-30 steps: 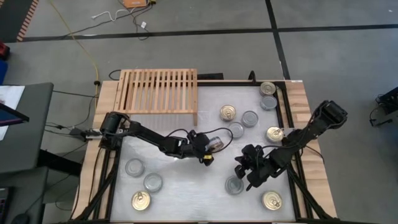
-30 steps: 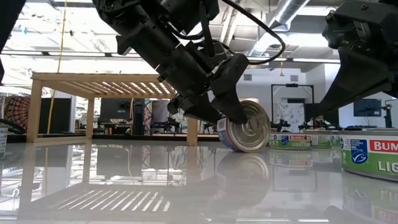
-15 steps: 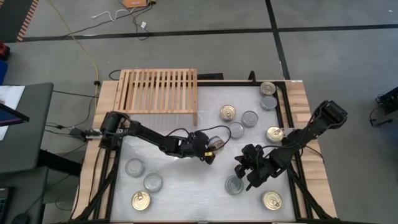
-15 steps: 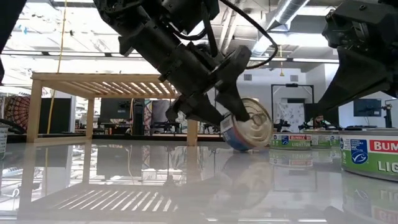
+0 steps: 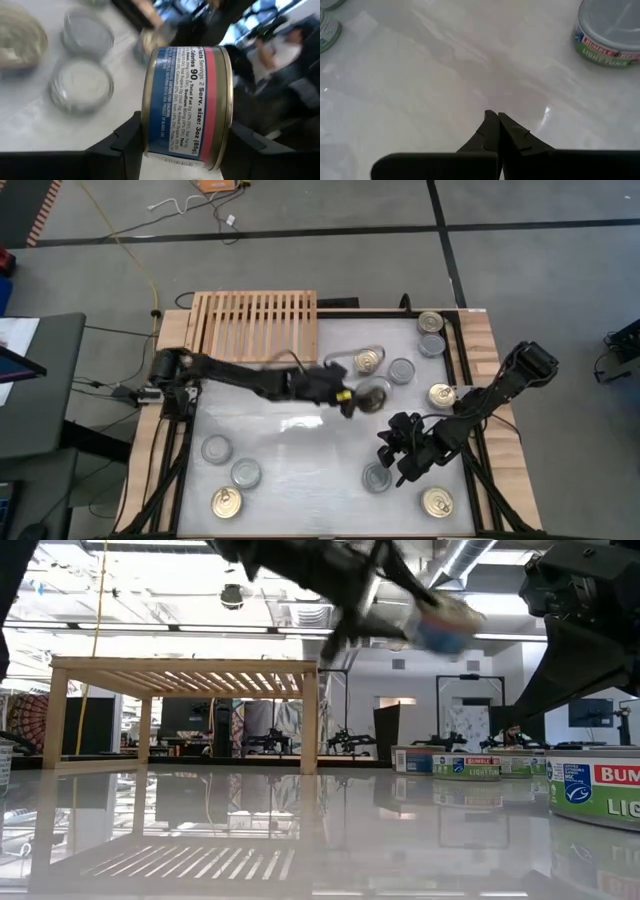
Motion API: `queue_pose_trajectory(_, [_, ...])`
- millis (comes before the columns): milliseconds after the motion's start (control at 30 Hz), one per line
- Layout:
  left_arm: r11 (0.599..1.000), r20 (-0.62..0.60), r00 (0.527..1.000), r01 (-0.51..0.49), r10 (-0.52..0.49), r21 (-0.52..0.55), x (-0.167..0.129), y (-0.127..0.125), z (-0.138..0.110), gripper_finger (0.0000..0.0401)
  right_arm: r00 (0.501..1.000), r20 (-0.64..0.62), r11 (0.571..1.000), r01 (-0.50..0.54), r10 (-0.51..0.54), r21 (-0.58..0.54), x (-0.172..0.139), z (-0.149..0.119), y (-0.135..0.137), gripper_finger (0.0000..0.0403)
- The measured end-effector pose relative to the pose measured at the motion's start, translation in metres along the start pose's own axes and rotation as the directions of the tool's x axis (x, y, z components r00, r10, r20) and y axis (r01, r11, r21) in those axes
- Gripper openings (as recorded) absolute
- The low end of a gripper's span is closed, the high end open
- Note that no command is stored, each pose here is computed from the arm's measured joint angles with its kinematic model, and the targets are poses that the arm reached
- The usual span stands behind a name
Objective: Stack canned seafood by type on shelf
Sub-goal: Put the blue tuna can on the shelf
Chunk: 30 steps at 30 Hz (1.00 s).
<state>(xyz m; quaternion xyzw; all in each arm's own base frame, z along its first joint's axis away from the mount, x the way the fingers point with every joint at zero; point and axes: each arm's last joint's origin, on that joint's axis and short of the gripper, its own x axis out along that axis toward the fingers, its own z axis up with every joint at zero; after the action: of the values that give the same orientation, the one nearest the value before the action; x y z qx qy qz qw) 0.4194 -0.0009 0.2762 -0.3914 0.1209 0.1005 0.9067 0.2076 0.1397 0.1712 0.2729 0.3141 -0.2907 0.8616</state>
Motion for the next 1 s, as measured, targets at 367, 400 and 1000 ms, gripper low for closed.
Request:
queue_pose_trajectory(367, [0.976,0.309,0.929,-0.171,0.205,-0.135,-0.161,0.016,0.135,0.0186,1.0,-0.002,1.0,0.009,-0.009,-0.007,0.0,0.0,-0.001,0.0022])
queue_pose_trajectory(400, [0.969,0.335,0.913,-0.186,0.232,-0.165,-0.179,0.02,0.142,0.0186,1.0,-0.002,1.0,0.009,-0.009,-0.007,0.0,0.0,-0.001,0.0022])
queue_pose_trajectory(1000, [0.64,0.287,0.609,-0.501,0.739,-0.582,-0.324,0.123,0.16,0.0186,1.0,0.001,0.999,0.023,-0.023,-0.03,0.002,0.002,-0.002,0.0022])
